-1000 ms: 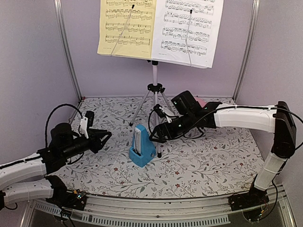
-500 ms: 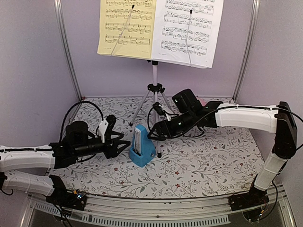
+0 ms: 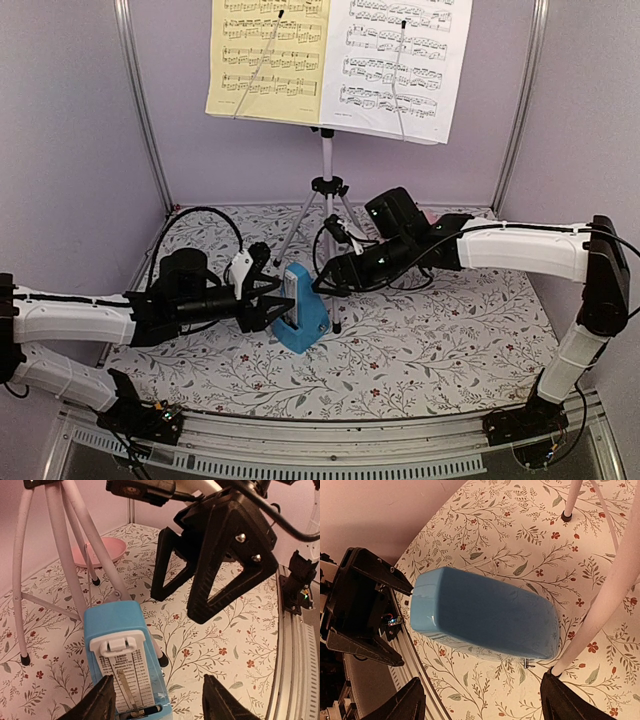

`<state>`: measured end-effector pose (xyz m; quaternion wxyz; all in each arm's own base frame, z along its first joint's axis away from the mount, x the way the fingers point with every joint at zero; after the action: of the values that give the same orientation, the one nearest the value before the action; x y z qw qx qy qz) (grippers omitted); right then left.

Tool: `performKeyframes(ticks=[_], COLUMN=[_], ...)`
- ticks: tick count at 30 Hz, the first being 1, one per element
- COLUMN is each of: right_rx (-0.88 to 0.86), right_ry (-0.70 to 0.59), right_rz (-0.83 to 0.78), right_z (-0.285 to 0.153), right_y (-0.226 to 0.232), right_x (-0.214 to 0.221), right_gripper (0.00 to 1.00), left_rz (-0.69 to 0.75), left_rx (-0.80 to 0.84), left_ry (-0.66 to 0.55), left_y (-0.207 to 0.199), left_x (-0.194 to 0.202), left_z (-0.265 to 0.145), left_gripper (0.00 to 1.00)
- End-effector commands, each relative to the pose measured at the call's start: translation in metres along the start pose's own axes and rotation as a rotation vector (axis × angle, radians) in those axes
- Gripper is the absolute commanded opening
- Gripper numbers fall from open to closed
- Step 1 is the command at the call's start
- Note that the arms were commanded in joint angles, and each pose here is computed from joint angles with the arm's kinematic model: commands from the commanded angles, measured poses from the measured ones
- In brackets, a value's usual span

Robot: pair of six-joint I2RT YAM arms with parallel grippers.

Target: Set up the instrument practice props

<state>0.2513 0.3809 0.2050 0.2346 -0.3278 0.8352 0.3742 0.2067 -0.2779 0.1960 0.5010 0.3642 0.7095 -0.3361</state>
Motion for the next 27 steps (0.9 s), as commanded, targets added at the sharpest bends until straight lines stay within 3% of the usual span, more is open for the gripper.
performKeyframes(ticks=[1, 20, 27], right_rx=[0.012, 0.046, 0.068], right_ry=[-0.037, -0.042, -0.049], right_rz=[0.0, 0.05, 0.062], right_z=[-0.015, -0.026, -0.033], right_y=[0.003, -0.002, -0.003], right_x=[-0.002, 0.013, 0.016], right_gripper=[0.81, 0.8, 0.81], left_rz=[0.051, 0.084, 0.117], left_rx=[0.044, 0.156, 0.271], left_ry=[-0.029, 0.044, 0.063], left_y=[-0.01, -0.047, -0.094], left_x=[-0.01, 0.019, 0.023], left_z=[0.006, 0.02, 0.034], left_gripper=[0.6, 0.56, 0.55])
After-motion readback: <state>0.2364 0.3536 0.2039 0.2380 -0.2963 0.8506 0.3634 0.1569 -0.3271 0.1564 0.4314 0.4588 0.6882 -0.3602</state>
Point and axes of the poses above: each gripper's point midway between its finger pads, its own z axis out along the fingers, its own y axis along the line the jaws close on, x = y × z, the point moved 4 cm from there along -z, back along the fingers, and after that the axes turned 3 degrees about -z, right-handed, at the moved point
